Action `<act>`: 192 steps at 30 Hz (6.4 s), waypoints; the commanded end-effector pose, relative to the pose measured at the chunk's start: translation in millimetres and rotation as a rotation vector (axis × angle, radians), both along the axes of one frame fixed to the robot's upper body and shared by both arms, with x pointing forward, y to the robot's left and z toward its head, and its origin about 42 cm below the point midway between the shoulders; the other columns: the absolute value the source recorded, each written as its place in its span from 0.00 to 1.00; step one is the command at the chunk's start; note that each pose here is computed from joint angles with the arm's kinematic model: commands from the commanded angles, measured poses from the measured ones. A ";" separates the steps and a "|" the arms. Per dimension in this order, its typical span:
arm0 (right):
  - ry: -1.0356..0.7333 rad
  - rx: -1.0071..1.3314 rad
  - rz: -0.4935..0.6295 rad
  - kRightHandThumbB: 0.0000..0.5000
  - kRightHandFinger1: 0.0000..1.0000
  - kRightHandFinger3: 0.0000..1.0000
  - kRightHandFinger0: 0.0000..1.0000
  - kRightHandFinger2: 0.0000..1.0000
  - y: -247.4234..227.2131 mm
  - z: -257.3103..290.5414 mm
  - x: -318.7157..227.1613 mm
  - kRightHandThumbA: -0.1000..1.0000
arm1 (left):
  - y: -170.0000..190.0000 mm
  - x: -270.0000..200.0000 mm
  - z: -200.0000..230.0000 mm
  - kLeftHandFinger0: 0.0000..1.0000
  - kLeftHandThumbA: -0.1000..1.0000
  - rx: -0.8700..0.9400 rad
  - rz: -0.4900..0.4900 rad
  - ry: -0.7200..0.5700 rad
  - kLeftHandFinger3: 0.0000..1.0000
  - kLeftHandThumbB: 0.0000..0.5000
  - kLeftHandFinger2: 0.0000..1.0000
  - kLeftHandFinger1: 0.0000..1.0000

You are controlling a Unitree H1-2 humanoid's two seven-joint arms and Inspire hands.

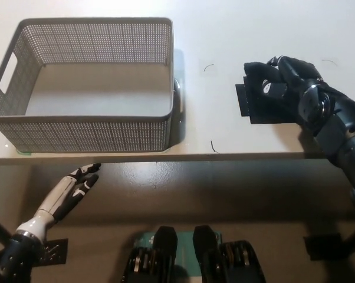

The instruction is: Use the right hand to pick up the pencil case on the right hand side and put it into a grey container on the left side

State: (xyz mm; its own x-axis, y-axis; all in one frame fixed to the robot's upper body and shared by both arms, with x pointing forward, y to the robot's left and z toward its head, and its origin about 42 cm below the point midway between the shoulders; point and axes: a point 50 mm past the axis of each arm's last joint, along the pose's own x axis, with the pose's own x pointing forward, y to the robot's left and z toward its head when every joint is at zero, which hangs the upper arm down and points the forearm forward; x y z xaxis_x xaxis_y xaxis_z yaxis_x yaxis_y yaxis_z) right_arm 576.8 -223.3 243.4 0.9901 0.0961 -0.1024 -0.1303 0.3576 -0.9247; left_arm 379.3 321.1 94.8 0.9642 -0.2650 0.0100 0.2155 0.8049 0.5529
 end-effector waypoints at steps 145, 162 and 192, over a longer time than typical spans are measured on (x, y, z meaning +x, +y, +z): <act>-0.615 0.851 0.737 1.00 1.00 1.00 1.00 1.00 36.5 96.5 -272.6 1.00 | 11.7 -36.5 -29.5 0.86 1.00 0.015 -0.105 0.105 1.00 1.00 0.94 0.91; -0.354 0.990 0.488 1.00 1.00 1.00 1.00 1.00 -8.9 -11.3 -312.8 1.00 | 18.8 -38.6 -32.3 0.85 1.00 0.014 -0.088 0.110 1.00 0.93 0.93 0.91; 0.024 1.080 0.118 0.76 1.00 1.00 1.00 1.00 -64.6 -160.3 -235.5 1.00 | 33.9 -29.2 -18.6 0.84 1.00 0.001 -0.012 0.055 1.00 0.95 0.98 0.92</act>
